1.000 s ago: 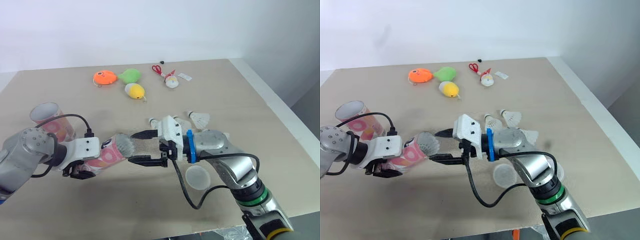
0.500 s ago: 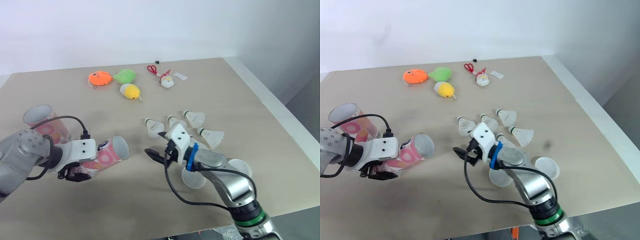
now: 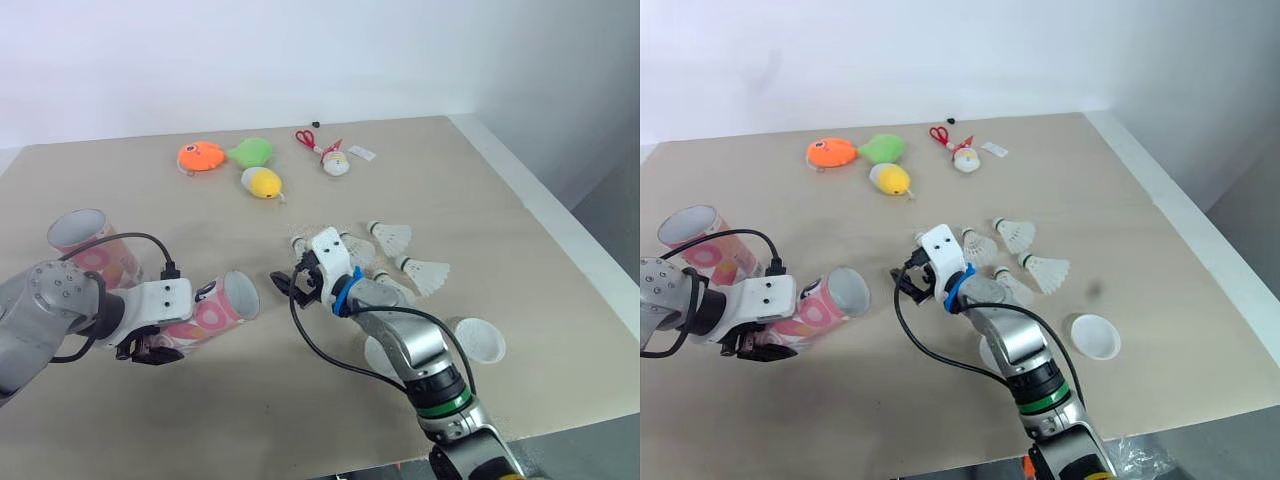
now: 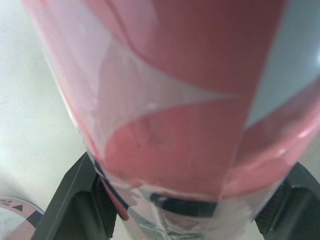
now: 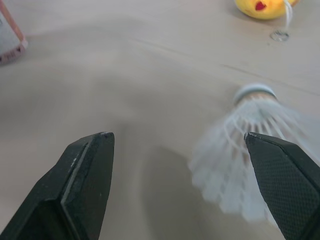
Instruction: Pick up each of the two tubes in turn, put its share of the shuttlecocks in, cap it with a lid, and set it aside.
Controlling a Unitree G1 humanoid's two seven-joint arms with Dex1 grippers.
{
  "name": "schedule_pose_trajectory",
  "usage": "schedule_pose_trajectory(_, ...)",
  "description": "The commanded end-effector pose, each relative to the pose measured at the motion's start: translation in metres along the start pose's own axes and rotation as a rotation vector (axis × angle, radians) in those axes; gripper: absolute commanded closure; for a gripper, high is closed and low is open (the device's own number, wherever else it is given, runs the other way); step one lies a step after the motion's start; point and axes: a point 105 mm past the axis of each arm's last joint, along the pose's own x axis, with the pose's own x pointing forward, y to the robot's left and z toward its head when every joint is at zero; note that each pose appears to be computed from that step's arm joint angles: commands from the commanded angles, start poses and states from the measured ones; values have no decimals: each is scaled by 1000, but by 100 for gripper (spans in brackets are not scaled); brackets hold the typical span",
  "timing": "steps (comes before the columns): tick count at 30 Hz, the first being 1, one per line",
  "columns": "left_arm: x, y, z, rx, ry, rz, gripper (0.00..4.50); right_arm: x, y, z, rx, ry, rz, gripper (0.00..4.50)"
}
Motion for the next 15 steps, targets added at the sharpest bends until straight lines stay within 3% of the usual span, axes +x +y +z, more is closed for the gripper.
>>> schedule_pose_trajectory(1,4,-8,6,14,-28,-35,158,2,-8,14,13,-54,-32,29)
schedule_pose_trajectory(3,5,-7,7,19,-33,-33,158,4,-9,13,24,-52,-34,72)
schedule_pose_trajectory(10,5,-7,6,20,-34,-30,158,7,-9,7,43,-47,-26,414)
schedule_pose_trajectory(11,5,-7,6,19,-33,-30,158,7,-8,6,44,-45,-19,439)
schedule_pose_trajectory(15,4,-7,4,8,-26,-24,158,3,-1,8,23,-66,25,439)
